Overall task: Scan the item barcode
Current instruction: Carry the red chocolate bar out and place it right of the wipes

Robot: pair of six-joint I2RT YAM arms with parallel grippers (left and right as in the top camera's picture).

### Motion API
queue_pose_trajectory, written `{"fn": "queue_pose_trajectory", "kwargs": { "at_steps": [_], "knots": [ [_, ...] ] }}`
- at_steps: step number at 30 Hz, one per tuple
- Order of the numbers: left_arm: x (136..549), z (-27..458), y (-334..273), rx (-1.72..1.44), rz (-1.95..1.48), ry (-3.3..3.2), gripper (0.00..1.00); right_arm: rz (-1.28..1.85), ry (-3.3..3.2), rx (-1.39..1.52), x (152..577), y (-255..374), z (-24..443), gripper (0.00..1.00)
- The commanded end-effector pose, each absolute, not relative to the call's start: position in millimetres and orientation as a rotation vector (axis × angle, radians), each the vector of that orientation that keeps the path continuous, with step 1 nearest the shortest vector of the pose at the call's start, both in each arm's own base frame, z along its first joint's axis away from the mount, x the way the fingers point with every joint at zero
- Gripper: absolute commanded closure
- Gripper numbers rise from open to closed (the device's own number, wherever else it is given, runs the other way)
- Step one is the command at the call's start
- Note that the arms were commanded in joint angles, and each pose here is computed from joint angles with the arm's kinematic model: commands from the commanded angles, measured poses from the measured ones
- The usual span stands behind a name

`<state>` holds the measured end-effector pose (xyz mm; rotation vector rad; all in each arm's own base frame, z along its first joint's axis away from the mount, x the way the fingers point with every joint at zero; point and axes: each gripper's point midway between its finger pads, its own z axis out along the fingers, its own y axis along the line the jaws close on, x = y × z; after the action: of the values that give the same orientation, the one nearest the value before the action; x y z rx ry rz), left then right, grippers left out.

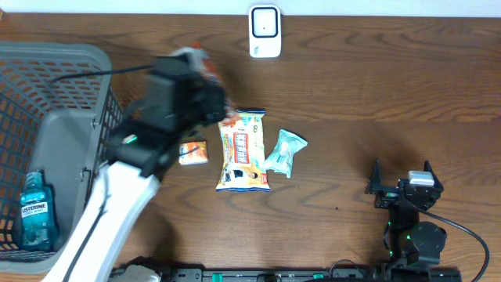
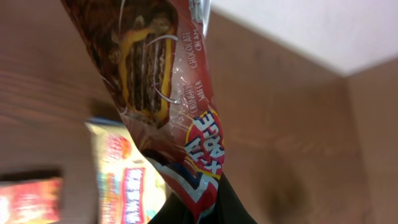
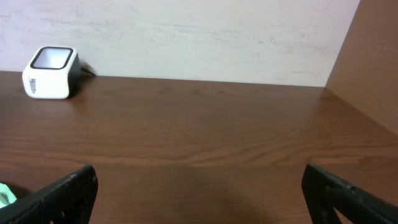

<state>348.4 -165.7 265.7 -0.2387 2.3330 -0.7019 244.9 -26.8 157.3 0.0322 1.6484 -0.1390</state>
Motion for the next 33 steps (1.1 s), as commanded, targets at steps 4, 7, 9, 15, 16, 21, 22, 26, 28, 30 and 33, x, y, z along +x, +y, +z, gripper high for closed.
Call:
{"fn": "queue_pose_trajectory", "kwargs": {
  "at_steps": [4, 7, 9, 15, 16, 21, 22, 26, 28, 30, 33],
  "knots": [
    [347.6, 195.9, -245.6, 0.029, -0.679, 2.496, 0.93, -0.149, 1.65, 0.023, 244.8, -27.3, 156.0, 0.01],
    [338.4, 164.0, -279.9, 0.208, -0.655, 2.542, 0.93, -0.149, 1.65, 0.022, 244.8, -27.2, 156.0, 0.01],
    [331.0, 145.4, -298.6, 0.319, -0.64, 2.56, 0.93, -0.149, 1.65, 0.022, 244.8, -27.2, 156.0, 0.01],
    [308.6, 85.6, -345.4, 0.559, -0.607, 2.604, 0.93, -0.149, 1.65, 0.023, 244.8, -27.3, 156.0, 0.01],
    [307.1, 79.6, -348.6, 0.569, -0.605, 2.611, 0.93, -0.149, 1.65, 0.022, 244.8, -27.2, 156.0, 0.01],
    [301.0, 42.8, -356.2, 0.602, -0.574, 2.666, 0.93, -0.149, 1.65, 0.022, 244.8, -27.2, 156.0, 0.01],
    [300.5, 38.2, -355.6, 0.603, -0.567, 2.676, 0.93, -0.149, 1.65, 0.023, 244.8, -27.3, 156.0, 0.01],
    [299.9, 21.7, -352.2, 0.603, -0.53, 2.708, 0.93, -0.149, 1.65, 0.023, 244.8, -27.3, 156.0, 0.01],
    [304.4, 15.2, -345.8, 0.587, -0.465, 2.71, 0.93, -0.149, 1.65, 0.022, 244.8, -27.2, 156.0, 0.01],
    [313.2, 10.2, -332.9, 0.544, -0.349, 2.702, 0.93, -0.149, 1.65, 0.022, 244.8, -27.2, 156.0, 0.01],
    [324.6, 8.6, -311.0, 0.483, -0.187, 2.688, 0.93, -0.149, 1.65, 0.023, 244.8, -27.3, 156.0, 0.01]
  ]
}}
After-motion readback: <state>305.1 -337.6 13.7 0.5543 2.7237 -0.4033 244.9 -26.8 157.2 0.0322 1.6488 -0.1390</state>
